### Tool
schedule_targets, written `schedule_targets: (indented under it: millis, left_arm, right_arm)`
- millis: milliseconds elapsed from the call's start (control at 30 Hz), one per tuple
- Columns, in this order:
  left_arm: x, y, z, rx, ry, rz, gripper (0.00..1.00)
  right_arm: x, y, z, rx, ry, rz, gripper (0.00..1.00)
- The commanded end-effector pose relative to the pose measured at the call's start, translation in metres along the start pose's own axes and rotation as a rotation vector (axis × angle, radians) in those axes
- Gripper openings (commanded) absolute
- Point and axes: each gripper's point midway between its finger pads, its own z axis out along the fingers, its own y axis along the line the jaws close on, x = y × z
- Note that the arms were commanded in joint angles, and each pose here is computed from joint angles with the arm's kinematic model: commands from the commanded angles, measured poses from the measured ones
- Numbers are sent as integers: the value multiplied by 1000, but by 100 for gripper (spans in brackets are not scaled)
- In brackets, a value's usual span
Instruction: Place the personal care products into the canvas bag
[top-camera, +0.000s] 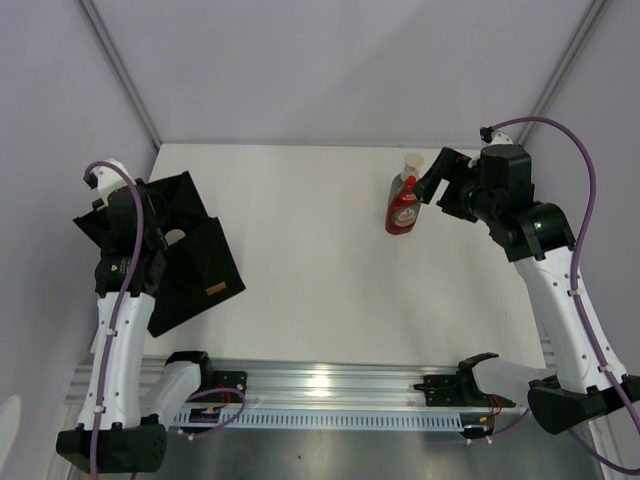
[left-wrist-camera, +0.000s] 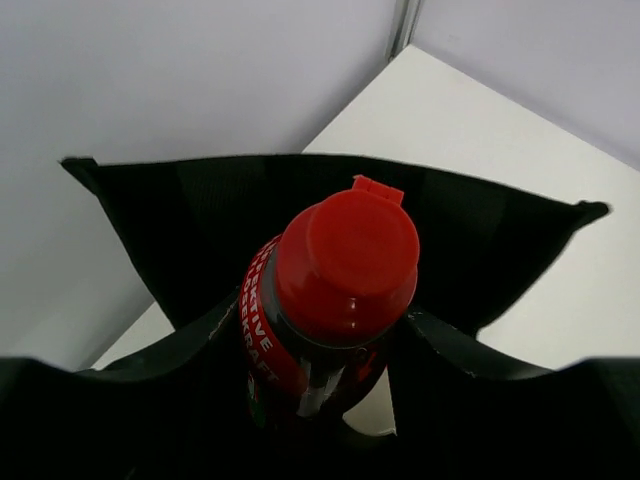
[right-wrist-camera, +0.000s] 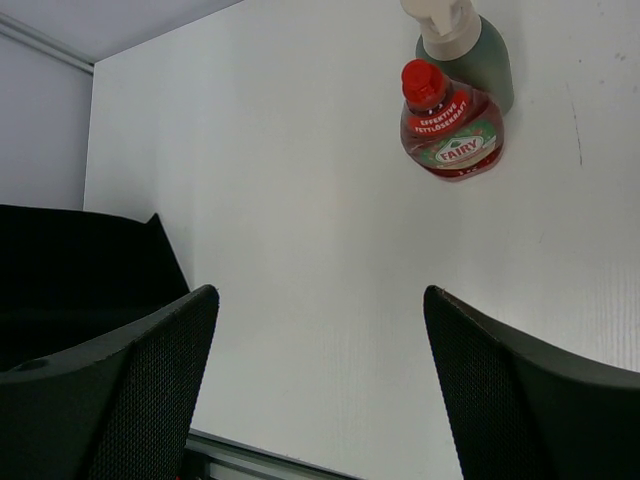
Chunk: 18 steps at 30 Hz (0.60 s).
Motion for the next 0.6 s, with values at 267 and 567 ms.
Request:
schedule_targets:
  millis: [267, 567]
  left_arm:
    - [3, 10, 15, -43, -80, -148, 0]
    - [45, 23, 22, -111, -6, -128, 0]
  right_arm:
    - [-2, 3, 8, -11, 3, -1, 88]
    - [-3, 3, 8, -7, 0, -7, 88]
